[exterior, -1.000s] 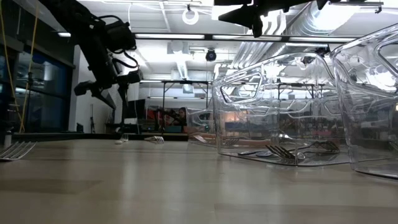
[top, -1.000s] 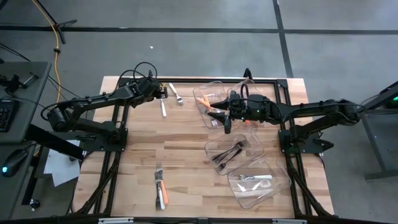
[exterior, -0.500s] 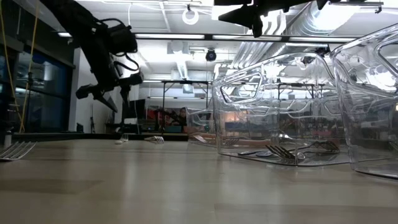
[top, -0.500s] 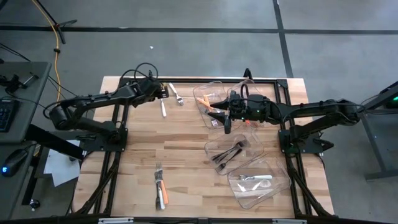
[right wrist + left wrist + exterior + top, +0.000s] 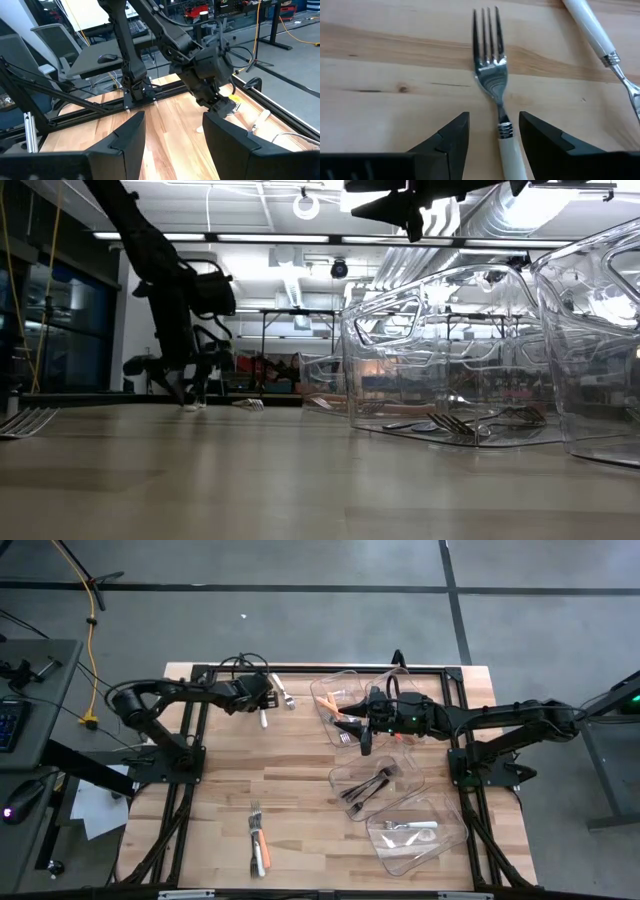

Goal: Sort silverware by color (type)
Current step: Put the white fork into the bottom transparent bin

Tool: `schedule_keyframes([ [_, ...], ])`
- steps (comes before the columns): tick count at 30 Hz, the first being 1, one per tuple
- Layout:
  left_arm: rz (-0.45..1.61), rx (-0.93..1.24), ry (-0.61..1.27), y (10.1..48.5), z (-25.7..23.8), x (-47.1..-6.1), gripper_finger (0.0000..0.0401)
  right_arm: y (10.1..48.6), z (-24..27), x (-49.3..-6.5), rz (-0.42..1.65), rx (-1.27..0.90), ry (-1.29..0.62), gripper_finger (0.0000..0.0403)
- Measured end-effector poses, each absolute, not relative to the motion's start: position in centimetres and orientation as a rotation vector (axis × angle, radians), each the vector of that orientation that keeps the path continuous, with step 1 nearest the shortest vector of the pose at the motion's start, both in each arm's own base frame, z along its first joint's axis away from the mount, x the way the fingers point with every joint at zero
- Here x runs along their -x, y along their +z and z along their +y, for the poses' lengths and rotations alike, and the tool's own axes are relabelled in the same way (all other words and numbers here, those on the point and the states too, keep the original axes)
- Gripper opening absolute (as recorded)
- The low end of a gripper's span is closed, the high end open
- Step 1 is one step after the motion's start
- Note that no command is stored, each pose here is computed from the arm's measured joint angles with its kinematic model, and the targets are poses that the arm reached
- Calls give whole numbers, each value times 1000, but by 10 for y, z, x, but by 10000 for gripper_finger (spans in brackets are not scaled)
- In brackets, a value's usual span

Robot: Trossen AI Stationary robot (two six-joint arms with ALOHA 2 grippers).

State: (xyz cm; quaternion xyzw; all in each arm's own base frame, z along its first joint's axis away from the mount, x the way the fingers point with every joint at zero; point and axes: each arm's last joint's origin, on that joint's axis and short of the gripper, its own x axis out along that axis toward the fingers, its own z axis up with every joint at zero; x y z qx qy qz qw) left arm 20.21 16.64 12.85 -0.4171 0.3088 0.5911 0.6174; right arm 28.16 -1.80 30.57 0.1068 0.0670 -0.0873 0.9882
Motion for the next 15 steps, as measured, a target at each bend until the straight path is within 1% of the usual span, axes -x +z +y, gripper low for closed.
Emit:
schedule_keyframes([
  [12,741,961,1368,117,168,-206,163,306,-18,-282,134,-214,-185,183],
  [15,763,959,1366,116,167,-205,157,306,-19,-281,131,-212,-207,183],
])
